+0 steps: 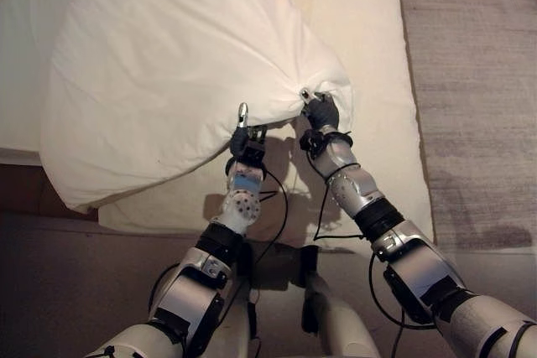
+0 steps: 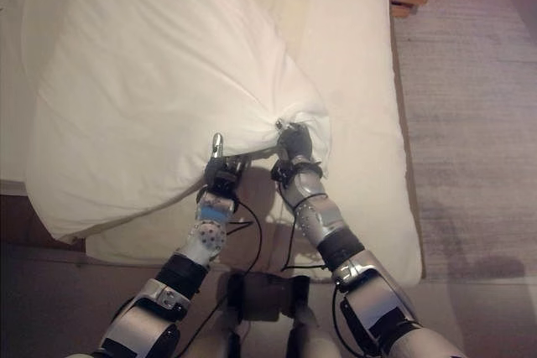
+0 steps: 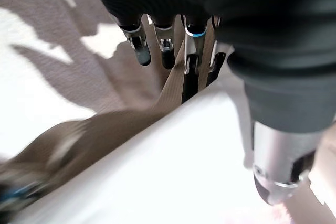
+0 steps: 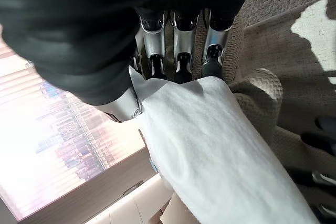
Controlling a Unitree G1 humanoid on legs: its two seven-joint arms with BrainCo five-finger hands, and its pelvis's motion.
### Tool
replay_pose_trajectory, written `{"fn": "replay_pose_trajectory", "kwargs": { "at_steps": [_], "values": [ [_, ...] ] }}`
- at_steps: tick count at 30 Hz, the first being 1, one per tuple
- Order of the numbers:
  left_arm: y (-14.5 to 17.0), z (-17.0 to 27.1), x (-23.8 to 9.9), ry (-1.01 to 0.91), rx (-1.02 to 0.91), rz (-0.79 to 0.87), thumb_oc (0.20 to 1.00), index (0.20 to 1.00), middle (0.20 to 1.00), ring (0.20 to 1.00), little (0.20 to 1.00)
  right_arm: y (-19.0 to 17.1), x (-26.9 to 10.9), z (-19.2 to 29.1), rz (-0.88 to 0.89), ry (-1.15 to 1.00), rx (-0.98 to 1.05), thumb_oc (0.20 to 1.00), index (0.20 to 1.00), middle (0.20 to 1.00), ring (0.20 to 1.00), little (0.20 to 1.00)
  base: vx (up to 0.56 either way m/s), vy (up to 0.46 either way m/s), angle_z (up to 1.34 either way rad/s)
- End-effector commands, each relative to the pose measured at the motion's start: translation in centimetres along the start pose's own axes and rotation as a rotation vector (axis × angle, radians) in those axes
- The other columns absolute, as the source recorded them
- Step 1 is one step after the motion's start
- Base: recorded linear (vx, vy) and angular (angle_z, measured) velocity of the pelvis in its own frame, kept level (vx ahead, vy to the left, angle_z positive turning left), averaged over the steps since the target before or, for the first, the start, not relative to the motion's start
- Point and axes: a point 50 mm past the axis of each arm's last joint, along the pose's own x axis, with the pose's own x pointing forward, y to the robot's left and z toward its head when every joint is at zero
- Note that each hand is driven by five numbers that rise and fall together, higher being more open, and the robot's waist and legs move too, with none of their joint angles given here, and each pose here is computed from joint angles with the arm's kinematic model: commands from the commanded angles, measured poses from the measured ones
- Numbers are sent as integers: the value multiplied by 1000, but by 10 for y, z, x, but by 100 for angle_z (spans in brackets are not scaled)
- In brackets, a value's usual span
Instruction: Make the bed
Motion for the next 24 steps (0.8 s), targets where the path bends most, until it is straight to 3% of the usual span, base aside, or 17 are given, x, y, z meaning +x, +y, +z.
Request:
{"fn": "replay_pose_trajectory", "kwargs": {
  "at_steps": [1,14,24],
  "values": [
    [2,72,14,-344,-50,54,1000,1000,1000,1000,1000,-55,-10,23,-169,-183,62,200,200,200,200,200,21,-8,-5],
    [55,141,2,-636,-97,335,1000,1000,1000,1000,1000,-93,-39,-4,-358,-168,198,200,200,200,200,200,10,-4,1],
    [81,160,-7,-679,-9,382,1000,1000,1000,1000,1000,-106,-48,-16,-399,-135,213,200,200,200,200,200,1,5,1]
  ]
}}
